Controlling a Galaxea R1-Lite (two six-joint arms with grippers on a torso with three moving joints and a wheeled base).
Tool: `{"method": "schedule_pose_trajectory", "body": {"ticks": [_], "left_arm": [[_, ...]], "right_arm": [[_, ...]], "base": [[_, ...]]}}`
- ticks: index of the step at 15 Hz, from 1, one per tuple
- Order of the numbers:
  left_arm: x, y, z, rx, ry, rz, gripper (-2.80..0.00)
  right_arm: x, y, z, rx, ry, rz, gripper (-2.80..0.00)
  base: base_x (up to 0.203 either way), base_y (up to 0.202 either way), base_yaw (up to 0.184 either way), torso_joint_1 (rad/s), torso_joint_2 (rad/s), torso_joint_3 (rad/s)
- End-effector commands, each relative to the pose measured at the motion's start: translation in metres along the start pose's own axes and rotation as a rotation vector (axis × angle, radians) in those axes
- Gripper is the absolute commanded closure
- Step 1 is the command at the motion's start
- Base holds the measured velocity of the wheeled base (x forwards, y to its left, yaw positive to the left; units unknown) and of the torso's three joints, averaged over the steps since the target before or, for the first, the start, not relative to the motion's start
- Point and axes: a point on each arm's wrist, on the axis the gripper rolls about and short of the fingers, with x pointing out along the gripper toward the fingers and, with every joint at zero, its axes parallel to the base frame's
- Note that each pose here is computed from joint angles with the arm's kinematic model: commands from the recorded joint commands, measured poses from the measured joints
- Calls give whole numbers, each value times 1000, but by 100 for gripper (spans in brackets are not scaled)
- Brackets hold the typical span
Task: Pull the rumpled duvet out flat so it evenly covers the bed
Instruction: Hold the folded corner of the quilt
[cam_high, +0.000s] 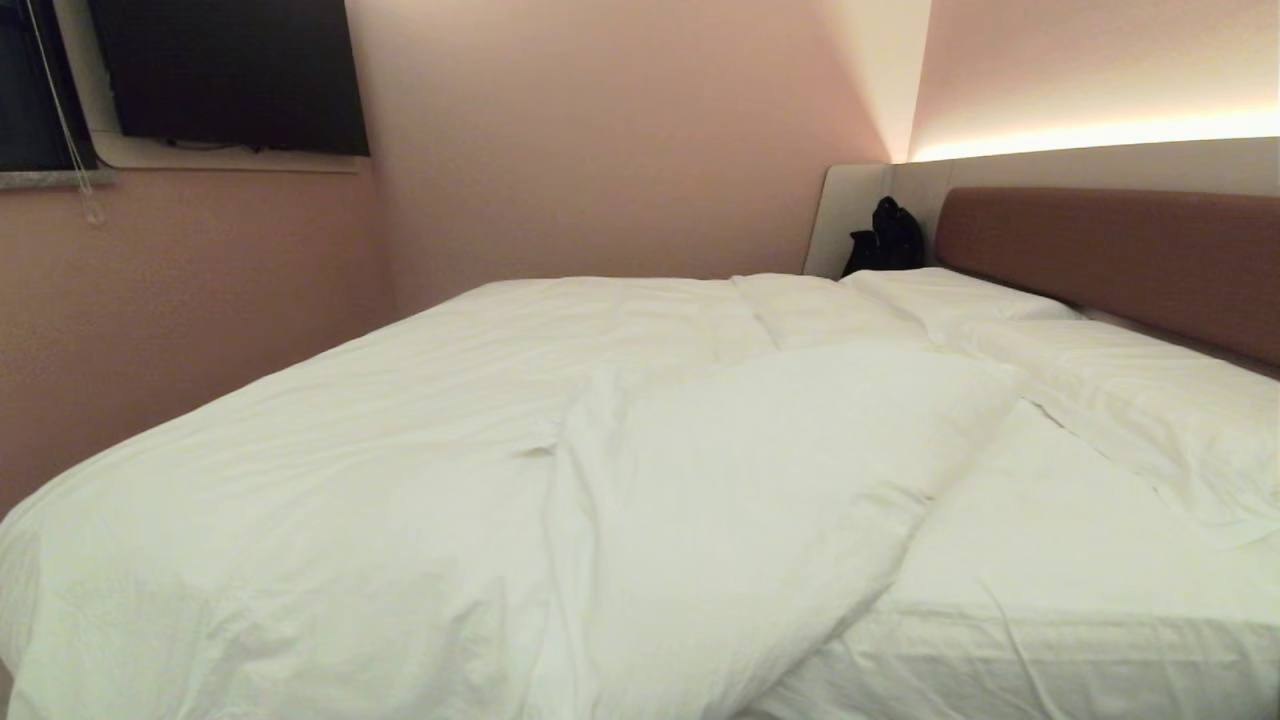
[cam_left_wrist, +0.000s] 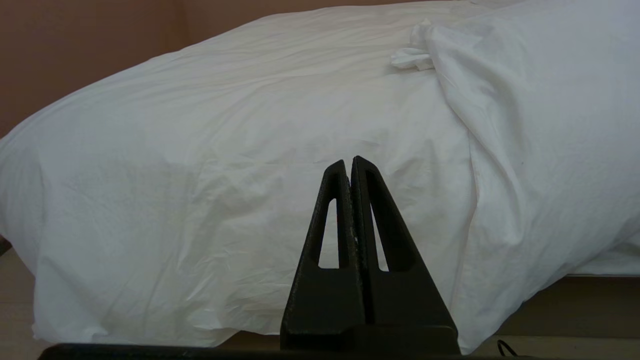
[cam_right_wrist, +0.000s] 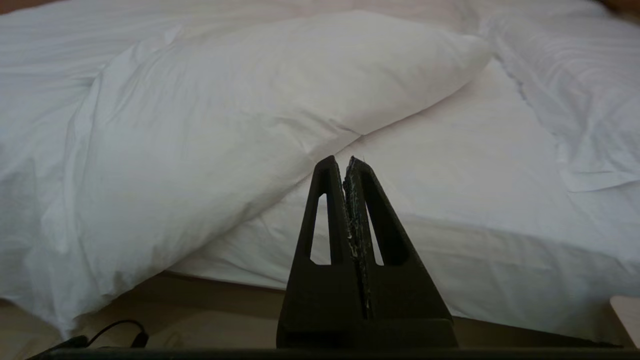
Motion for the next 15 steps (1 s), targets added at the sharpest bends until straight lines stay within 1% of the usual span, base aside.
{"method": "schedule_pose_trajectory", "body": {"ticks": [1,4,6,8,10,12,13,14,15], "left_arm": [[0,0,0,0,1,0,0],[0,0,0,0,1,0,0],[0,0,0,0,1,0,0],[0,0,0,0,1,0,0],[0,0,0,0,1,0,0],[0,0,0,0,1,0,0],[0,0,0,0,1,0,0],[0,0,0,0,1,0,0],[0,0,0,0,1,0,0]], "right_arm": [[76,-7,41,23,108,57,0],[153,-13,75,56,164,132,0],[202,-12,87,64,191,179,0],[258,-6,82,71,254,217,0],[302,1,72,72,300,239,0],[321,9,74,65,293,259,0],[334,12,66,65,315,266,0],[355,20,52,64,352,283,0],[369,28,44,59,369,299,0]], "base": [[0,0,0,0,0,0],[0,0,0,0,0,0],[0,0,0,0,0,0],[0,0,0,0,0,0],[0,0,0,0,0,0],[0,0,0,0,0,0],[0,0,0,0,0,0],[0,0,0,0,0,0],[0,0,0,0,0,0]]}}
